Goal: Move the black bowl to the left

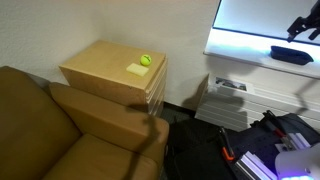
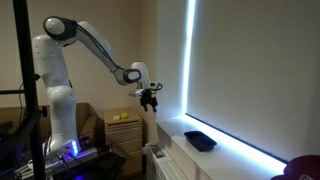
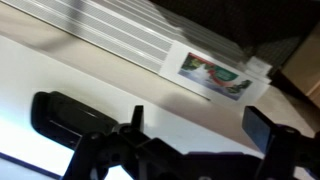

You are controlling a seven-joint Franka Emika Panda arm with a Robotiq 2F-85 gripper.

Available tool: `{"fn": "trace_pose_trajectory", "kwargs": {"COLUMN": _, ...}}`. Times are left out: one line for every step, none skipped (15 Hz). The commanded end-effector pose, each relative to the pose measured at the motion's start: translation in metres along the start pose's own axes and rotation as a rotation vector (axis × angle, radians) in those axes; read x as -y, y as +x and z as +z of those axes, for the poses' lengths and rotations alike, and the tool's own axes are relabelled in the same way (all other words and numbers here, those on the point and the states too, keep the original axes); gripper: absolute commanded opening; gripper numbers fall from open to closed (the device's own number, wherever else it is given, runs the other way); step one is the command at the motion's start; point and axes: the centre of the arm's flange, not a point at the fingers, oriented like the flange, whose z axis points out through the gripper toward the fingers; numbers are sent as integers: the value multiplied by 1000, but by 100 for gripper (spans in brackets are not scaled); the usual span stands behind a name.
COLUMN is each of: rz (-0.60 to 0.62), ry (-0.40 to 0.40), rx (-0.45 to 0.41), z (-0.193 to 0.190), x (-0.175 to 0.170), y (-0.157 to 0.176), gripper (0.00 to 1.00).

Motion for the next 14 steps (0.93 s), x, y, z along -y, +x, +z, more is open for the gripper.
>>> {"fn": "trace_pose_trajectory", "kwargs": {"rz": 158, "ry": -125, "rx": -40, "z": 39, "x": -72, "y": 0, "gripper": 100}}
{"fn": "trace_pose_trajectory", "kwargs": {"rz": 228, "ry": -127, "rx": -45, "z": 30, "x": -78, "y": 2, "gripper": 100}}
{"fn": "trace_pose_trajectory", "kwargs": {"rz": 148, "ry": -90, "rx": -39, "z": 25, "x": -67, "y": -19, "gripper": 100}}
{"fn": "trace_pose_trajectory", "kwargs": {"rz": 188, "ry": -104, "rx": -39, "z": 28, "x": -77, "y": -17, "gripper": 100}}
{"fn": "trace_pose_trajectory", "kwargs": {"rz": 206, "ry": -112, "rx": -43, "z": 27, "x": -81, "y": -12, "gripper": 100}}
{"fn": "trace_pose_trajectory", "kwargs": {"rz": 213, "ry": -114, "rx": -47, "z": 27, "x": -81, "y": -7, "gripper": 100}}
{"fn": "trace_pose_trajectory", "kwargs": {"rz": 201, "ry": -151, "rx": -37, "z": 37, "x": -80, "y": -5, "gripper": 100}}
{"fn": "trace_pose_trajectory", "kwargs": {"rz": 238, "ry": -229, "rx": -48, "z": 53, "x": -86, "y": 0, "gripper": 100}}
{"fn": "trace_pose_trajectory", "kwargs": {"rz": 283, "ry": -276, "rx": -72, "z": 68, "x": -98, "y": 10, "gripper": 100}}
{"fn": "trace_pose_trajectory", "kwargs": {"rz": 331, "ry": -292, "rx": -109, "z": 80, "x": -112, "y": 20, "gripper": 100}}
{"fn": "trace_pose_trajectory", "kwargs": {"rz": 390, "ry": -305, "rx": -132, "z": 89, "x": -125, "y": 28, "gripper": 100}}
{"fn": "trace_pose_trajectory", "kwargs": {"rz": 458, "ry": -304, "rx": -142, "z": 98, "x": -137, "y": 37, "gripper": 100}}
{"fn": "trace_pose_trajectory", "kwargs": {"rz": 522, "ry": -310, "rx": -156, "z": 108, "x": -147, "y": 45, "gripper": 100}}
{"fn": "trace_pose_trajectory", "kwargs": {"rz": 579, "ry": -278, "rx": -142, "z": 111, "x": -156, "y": 56, "gripper": 100}}
